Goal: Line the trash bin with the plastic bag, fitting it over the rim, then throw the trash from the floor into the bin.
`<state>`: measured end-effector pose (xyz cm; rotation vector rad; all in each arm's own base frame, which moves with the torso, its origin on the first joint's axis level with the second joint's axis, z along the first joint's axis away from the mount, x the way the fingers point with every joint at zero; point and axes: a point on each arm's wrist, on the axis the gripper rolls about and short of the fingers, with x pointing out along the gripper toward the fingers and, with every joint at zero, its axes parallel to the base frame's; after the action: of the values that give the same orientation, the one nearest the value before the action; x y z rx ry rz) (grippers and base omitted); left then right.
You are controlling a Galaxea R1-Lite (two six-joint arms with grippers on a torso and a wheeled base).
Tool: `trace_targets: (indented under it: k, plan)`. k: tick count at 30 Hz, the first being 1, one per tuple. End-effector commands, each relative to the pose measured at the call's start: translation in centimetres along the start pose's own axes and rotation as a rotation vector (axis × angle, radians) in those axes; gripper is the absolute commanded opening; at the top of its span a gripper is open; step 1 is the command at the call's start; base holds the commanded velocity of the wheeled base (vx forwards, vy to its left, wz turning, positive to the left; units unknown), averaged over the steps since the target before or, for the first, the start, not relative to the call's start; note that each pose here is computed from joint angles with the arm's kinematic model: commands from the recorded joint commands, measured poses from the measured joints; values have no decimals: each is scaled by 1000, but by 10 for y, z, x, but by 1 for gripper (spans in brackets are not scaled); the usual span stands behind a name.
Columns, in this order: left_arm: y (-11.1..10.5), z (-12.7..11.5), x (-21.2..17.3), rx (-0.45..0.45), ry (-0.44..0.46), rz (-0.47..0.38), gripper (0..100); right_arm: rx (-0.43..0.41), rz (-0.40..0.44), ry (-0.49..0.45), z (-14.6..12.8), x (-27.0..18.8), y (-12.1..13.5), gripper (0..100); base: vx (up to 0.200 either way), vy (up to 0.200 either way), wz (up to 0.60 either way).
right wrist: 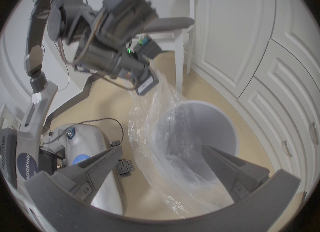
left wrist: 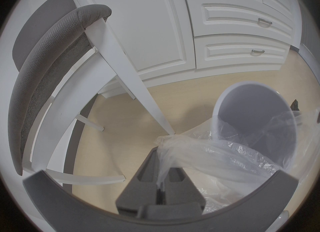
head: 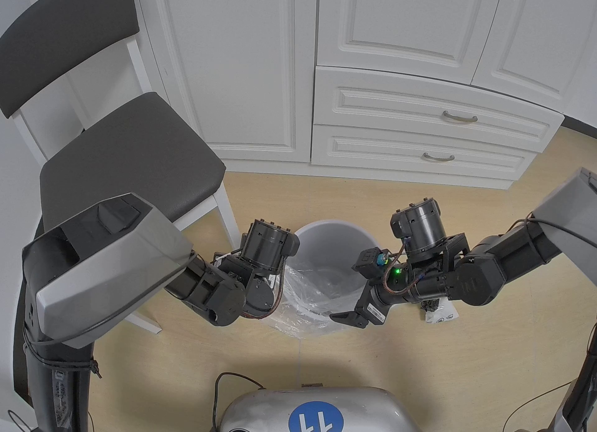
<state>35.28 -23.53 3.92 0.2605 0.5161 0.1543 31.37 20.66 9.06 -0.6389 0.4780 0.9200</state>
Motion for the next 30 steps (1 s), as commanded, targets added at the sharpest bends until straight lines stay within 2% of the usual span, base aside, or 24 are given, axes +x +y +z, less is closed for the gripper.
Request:
trace_targets:
  k: [1,11,17,18,26,28,30]
  plan:
    - [3,3,1,-7,-3,6,0,7,18,59,-18,25,-1,100,0,0,0]
    - [2,1,2,-1,-5,5,0,45,-21,69,-30,44,-23,100,0,0,0]
    - [2,1,3,-3,-6,6,0,48,-28,62,-29,49,-27,100,0,0,0]
    - [2,2,3,-4,-7,6,0,50,-29,61,-29,50,-28,0,0,0,0]
    - [3,2,4,-8,-8,9,0,72,-69,35,-24,48,-41,0,0,0,0]
    - [4,3,5,-11,-9,10,0,92,-94,25,-20,47,-47,0,0,0,0]
    - [2,4,6,-19,-14,8,0,137,-159,12,-17,46,-63,0,0,0,0]
